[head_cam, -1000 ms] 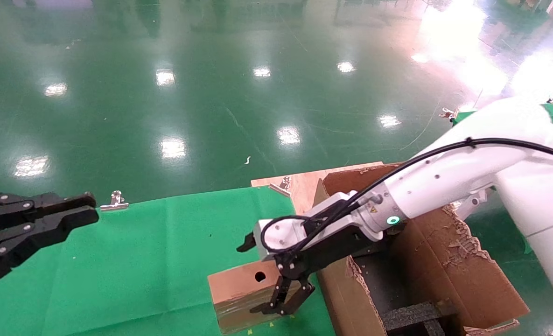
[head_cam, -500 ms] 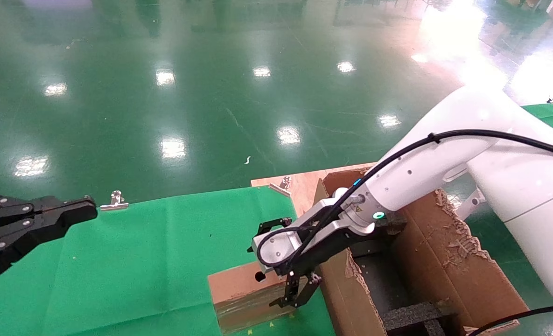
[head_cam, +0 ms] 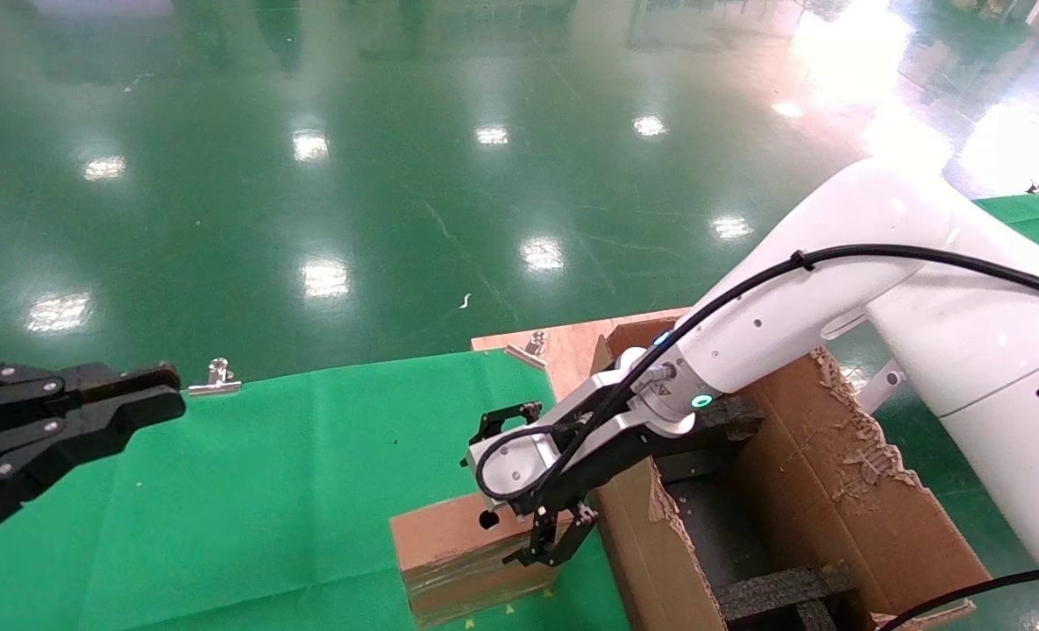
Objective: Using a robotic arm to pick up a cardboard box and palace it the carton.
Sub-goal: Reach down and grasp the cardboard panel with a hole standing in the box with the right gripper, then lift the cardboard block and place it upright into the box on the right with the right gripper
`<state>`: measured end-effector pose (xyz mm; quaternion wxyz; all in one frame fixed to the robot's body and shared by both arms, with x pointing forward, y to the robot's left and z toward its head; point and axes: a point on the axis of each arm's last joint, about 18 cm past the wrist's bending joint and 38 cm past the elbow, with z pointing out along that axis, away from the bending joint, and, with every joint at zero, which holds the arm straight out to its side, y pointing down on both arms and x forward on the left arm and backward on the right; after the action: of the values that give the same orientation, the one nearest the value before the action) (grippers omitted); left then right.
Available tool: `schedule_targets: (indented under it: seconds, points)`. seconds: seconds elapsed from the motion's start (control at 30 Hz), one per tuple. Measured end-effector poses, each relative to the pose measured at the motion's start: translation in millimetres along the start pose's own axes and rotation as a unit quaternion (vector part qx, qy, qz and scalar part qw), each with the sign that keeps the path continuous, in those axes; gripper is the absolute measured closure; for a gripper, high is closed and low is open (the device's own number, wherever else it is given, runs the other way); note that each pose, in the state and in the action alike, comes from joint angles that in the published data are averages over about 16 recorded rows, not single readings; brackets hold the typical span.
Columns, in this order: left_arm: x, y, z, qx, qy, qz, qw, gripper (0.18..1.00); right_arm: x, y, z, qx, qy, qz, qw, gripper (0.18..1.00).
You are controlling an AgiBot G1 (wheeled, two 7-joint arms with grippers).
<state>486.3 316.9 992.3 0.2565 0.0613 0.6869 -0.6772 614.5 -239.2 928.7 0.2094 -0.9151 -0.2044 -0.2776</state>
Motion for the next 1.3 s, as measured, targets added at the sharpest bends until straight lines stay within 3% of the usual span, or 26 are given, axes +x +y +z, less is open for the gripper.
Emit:
schedule_targets:
  seconds: [0.2,0.53,1.07,1.3]
  points:
    - [0.0,0.0,0.0,0.0,0.0,0.0,1.0,0.921,-0.3,-0.2,0.1,0.002,0.0,0.001,1.0,0.232]
    - [0.0,0.0,0.0,0.0,0.0,0.0,1.0,0.75,-0.8,-0.2,0.0,0.003,0.0,0.002,1.0,0.358]
    - [0.0,0.0,0.0,0.0,0.0,0.0,1.0,0.391,-1.1,-0.3,-0.4,0.004,0.0,0.003,1.0,0.71]
    - [0.0,0.0,0.0,0.0,0.0,0.0,1.0,0.277,3.7,-4.1,-11.5,0.018,0.005,0.002,1.0,0.799]
